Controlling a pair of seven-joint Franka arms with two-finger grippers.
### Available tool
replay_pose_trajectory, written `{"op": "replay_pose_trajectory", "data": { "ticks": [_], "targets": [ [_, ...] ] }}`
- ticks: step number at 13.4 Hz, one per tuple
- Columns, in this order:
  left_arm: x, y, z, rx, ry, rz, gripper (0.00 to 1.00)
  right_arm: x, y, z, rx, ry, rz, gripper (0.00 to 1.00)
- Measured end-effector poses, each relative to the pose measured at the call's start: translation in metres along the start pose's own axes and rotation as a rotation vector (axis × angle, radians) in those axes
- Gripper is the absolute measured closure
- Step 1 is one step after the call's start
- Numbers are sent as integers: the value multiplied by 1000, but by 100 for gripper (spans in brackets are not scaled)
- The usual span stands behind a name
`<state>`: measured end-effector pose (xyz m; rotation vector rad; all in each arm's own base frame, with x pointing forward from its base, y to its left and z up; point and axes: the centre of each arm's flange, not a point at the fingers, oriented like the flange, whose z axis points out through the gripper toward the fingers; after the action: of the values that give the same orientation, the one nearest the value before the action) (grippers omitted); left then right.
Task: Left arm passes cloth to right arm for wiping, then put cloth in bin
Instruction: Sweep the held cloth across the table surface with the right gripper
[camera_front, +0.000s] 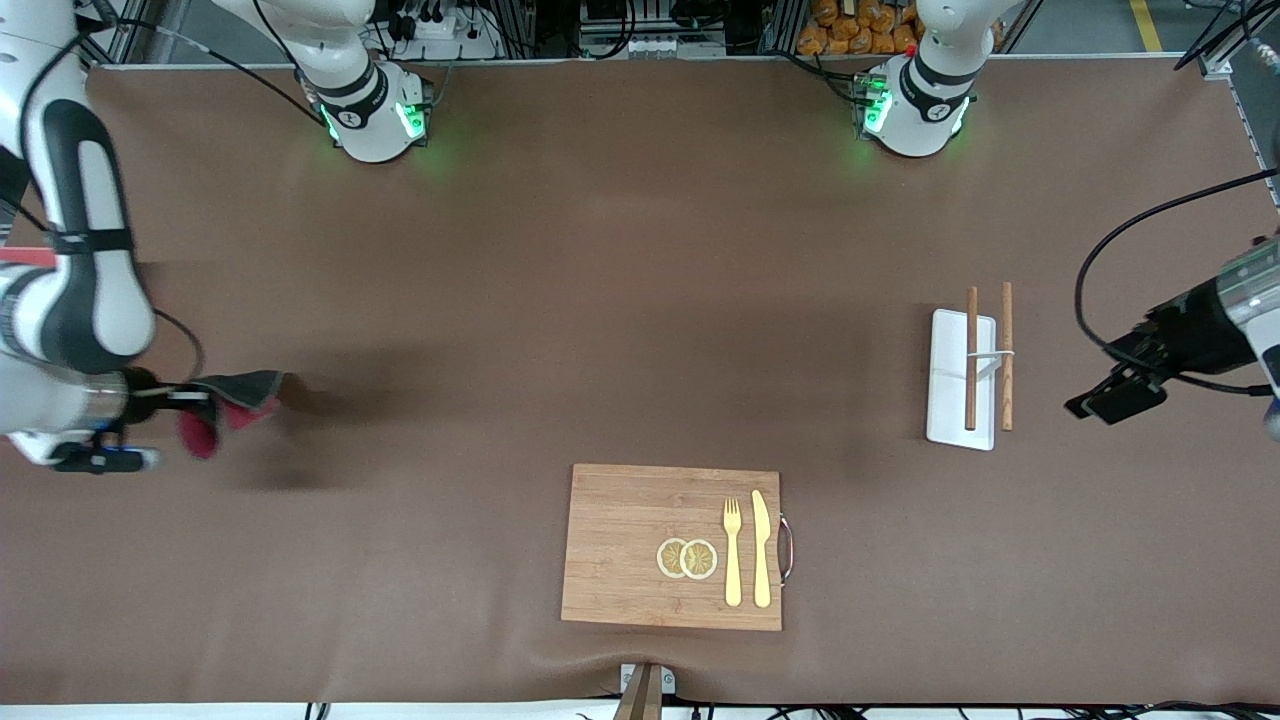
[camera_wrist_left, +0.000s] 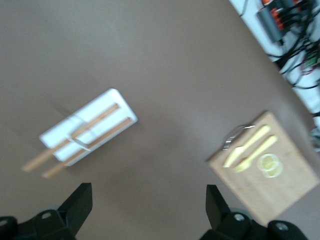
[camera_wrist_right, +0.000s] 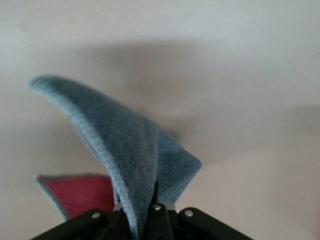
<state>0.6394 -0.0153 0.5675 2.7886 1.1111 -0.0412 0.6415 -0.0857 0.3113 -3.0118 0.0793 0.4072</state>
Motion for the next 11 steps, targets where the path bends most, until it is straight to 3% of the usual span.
{"op": "replay_pose_trajectory", "data": {
  "ticks": [3,8,11],
  "targets": [
    [-5,-15,-7,74,-13,131,0,2,-97,14,3,-9,149,97],
    [-42,-51,-42,92,-10,387,0,-18,-275,36,86,36,341,97],
    [-62,-68,-48,95,-24,564,0,-35,-333,45,108,52,406,97]
  ]
}}
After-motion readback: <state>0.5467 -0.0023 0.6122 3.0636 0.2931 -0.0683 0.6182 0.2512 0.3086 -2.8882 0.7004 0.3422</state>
